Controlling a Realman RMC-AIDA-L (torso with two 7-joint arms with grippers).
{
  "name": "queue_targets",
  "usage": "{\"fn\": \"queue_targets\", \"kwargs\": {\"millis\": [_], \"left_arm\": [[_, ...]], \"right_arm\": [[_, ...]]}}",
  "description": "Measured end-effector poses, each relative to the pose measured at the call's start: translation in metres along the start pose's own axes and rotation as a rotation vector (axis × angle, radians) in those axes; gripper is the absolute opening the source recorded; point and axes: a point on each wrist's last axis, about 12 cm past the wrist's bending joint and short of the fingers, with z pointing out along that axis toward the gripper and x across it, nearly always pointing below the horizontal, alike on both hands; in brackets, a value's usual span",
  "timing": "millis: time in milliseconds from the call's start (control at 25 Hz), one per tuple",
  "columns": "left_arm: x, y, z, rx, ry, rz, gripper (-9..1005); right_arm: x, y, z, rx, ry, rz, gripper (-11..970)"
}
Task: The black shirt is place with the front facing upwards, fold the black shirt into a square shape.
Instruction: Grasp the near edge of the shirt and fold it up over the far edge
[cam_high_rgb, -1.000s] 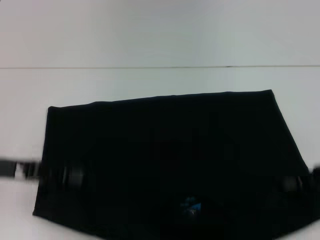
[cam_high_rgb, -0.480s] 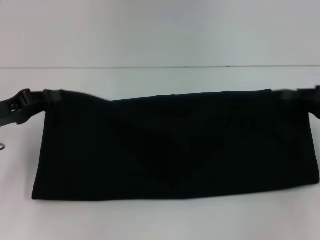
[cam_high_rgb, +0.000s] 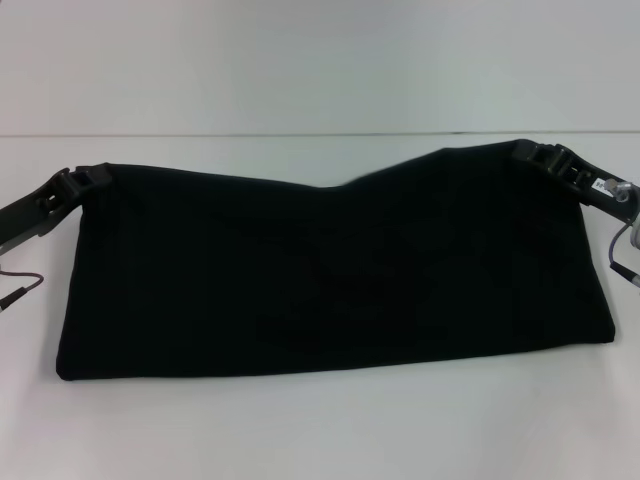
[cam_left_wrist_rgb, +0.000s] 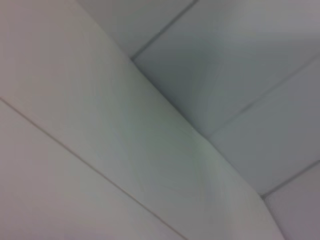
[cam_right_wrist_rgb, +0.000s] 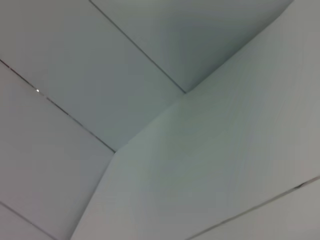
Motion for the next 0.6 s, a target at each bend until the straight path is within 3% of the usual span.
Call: {"fn": "queue_targets", "kwargs": {"millis": [320, 600], "left_arm": [[-0.001, 0.006, 0.006, -0.075, -0.096, -0.004, 140], [0.005, 0.002, 0.017, -0.103, -0.108, 0.031, 146]], "right_arm": [[0.004, -0.008, 0.006, 0.088, -0.057, 0.024, 63], [0.003, -0.008, 0.014, 0.134, -0.06, 0.017, 64]]}}
